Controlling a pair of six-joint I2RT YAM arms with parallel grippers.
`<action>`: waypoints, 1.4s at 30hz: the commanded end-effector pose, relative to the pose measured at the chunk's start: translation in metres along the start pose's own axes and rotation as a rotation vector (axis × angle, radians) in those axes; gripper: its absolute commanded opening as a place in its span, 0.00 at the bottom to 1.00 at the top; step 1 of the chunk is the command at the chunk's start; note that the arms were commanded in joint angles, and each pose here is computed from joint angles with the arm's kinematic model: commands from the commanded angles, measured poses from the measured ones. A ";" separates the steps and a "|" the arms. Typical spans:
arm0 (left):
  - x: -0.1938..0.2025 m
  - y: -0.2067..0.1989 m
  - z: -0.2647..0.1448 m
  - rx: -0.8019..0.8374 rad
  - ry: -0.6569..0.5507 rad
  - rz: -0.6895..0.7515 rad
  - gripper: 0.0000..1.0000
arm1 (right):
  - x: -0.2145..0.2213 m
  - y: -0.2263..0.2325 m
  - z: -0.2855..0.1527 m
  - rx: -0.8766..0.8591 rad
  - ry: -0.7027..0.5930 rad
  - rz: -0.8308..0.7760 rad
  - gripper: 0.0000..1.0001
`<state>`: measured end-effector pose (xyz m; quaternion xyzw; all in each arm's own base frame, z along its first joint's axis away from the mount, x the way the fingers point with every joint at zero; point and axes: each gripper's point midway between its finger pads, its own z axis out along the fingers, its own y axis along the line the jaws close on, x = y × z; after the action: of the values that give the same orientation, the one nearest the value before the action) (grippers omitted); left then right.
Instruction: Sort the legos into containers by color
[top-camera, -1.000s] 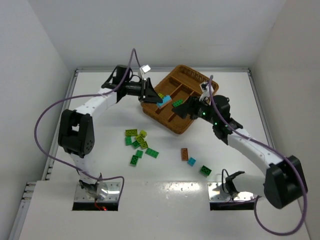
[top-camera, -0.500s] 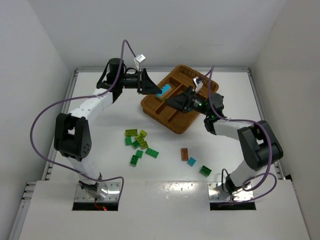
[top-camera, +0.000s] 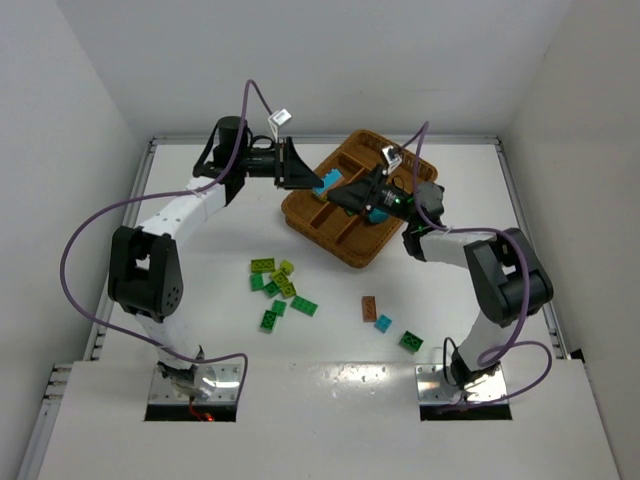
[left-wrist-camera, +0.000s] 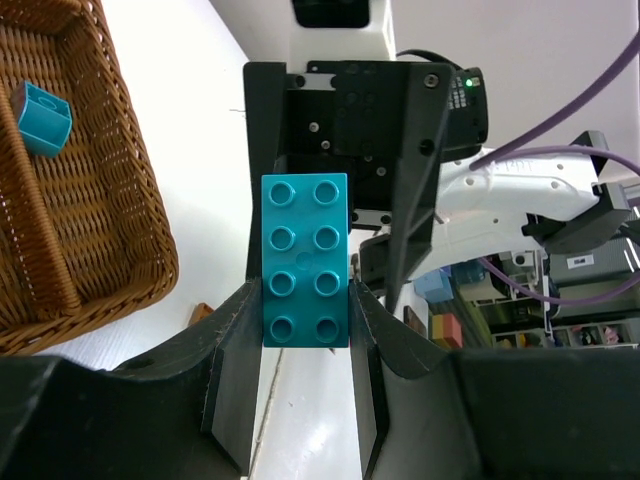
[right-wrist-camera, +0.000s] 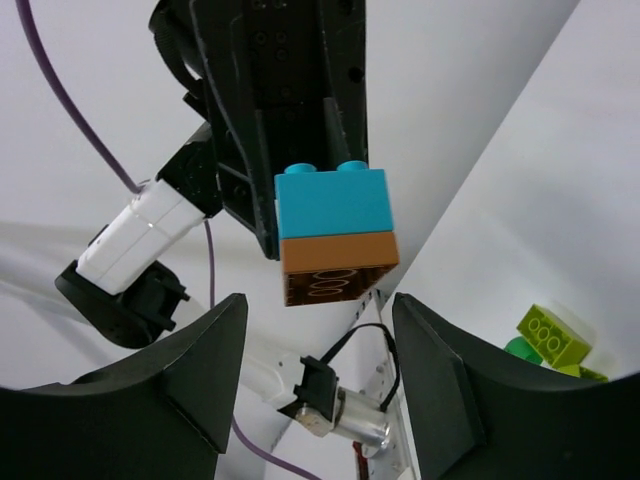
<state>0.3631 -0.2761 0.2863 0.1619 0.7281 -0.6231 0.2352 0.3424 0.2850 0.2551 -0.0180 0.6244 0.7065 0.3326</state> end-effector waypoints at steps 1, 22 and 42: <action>-0.007 -0.023 -0.007 0.037 -0.009 0.083 0.00 | -0.018 0.023 0.005 -0.094 -0.042 -0.098 0.60; -0.004 -0.023 -0.008 0.035 -0.006 0.083 0.00 | -0.031 0.017 0.003 -0.075 -0.085 -0.107 0.04; -0.028 -0.007 -0.024 -0.028 -0.093 0.064 0.00 | -0.009 -0.039 -0.066 0.249 -0.062 -0.114 0.00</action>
<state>0.3806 -0.2537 0.2838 0.1331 0.7375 -0.6105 0.2564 0.3496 0.2252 0.2064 0.0513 0.6852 0.6340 0.3548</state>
